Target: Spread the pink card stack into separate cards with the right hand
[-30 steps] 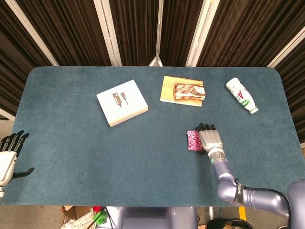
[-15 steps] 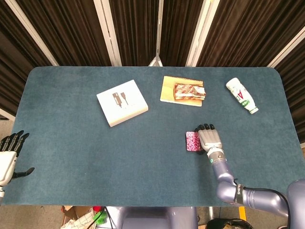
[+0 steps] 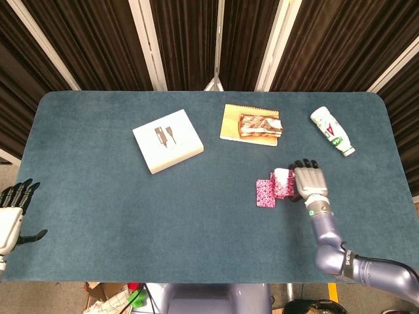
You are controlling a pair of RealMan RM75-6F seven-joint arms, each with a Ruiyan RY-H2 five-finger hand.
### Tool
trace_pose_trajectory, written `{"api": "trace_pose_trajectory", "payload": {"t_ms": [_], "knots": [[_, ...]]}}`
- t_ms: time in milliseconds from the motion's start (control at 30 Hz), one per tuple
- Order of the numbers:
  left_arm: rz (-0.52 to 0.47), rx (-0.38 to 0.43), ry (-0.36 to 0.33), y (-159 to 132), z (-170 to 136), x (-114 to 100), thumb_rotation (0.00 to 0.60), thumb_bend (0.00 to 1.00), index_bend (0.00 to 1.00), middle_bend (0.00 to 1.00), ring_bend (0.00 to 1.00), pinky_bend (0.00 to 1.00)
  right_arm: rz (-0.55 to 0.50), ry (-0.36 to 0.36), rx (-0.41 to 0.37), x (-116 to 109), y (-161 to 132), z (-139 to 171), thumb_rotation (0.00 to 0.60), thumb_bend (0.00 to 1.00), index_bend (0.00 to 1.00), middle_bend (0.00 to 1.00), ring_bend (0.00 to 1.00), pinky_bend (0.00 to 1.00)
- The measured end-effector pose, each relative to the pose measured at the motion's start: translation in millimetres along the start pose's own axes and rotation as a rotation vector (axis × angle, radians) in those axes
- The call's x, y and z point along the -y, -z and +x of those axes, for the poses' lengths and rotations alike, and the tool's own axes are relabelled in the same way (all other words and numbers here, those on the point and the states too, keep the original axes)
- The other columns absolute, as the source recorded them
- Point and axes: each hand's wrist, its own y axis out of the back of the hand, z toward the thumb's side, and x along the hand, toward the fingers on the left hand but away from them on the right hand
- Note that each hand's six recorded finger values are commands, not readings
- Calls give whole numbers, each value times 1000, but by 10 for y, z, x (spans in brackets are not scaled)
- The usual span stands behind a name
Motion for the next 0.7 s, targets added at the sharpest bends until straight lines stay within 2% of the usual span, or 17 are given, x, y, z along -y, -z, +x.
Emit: {"api": "trace_pose_trajectory", "payload": {"t_ms": [333, 700], "knots": [[1, -2, 5, -13, 8, 12, 600, 23, 0, 0, 0, 0, 17, -44, 61, 191, 294, -79, 600, 239, 527, 160, 0, 0], [0, -8, 6, 0, 6, 10, 600, 23, 0, 0, 0, 0, -40, -35, 25, 175, 134, -100, 600, 240, 527, 160, 0, 0]]}}
